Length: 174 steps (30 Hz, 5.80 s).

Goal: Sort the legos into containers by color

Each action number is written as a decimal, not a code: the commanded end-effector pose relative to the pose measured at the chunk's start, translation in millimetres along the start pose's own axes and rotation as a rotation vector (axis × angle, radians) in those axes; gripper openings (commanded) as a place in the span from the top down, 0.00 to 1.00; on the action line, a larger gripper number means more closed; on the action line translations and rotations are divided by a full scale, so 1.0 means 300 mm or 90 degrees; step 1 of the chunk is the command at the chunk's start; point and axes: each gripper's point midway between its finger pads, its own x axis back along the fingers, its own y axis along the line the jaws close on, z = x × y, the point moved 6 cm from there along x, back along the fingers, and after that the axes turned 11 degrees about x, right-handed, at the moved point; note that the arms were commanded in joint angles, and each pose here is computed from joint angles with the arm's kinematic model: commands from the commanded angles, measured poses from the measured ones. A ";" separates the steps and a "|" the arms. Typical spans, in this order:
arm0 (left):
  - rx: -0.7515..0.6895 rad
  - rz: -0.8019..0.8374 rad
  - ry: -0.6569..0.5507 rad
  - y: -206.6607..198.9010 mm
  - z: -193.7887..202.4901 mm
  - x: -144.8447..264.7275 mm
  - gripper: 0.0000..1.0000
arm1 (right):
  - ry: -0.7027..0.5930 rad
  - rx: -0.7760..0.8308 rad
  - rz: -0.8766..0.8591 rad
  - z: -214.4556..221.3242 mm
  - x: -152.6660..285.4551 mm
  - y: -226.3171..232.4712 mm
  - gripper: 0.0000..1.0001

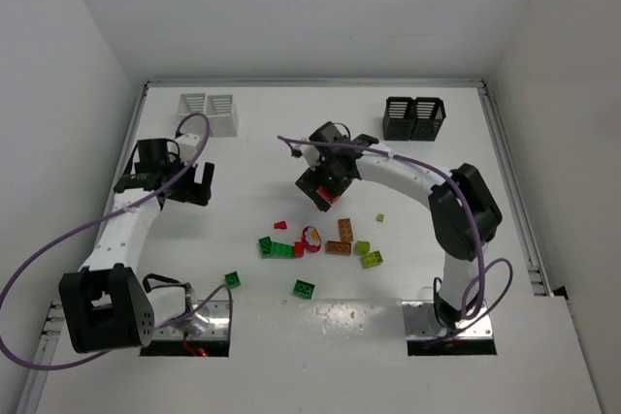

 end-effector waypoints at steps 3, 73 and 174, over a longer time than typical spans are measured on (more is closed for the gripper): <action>-0.013 -0.011 -0.032 0.018 -0.039 0.031 0.00 | -0.004 0.018 0.011 -0.022 -0.039 0.025 0.04; -0.005 0.040 -0.012 0.011 -0.053 -0.004 0.00 | 0.047 -0.064 0.090 0.147 0.172 -0.228 0.96; -0.958 0.537 -0.004 -0.447 0.245 0.088 0.09 | -0.072 -0.330 0.016 0.399 0.496 -0.533 0.50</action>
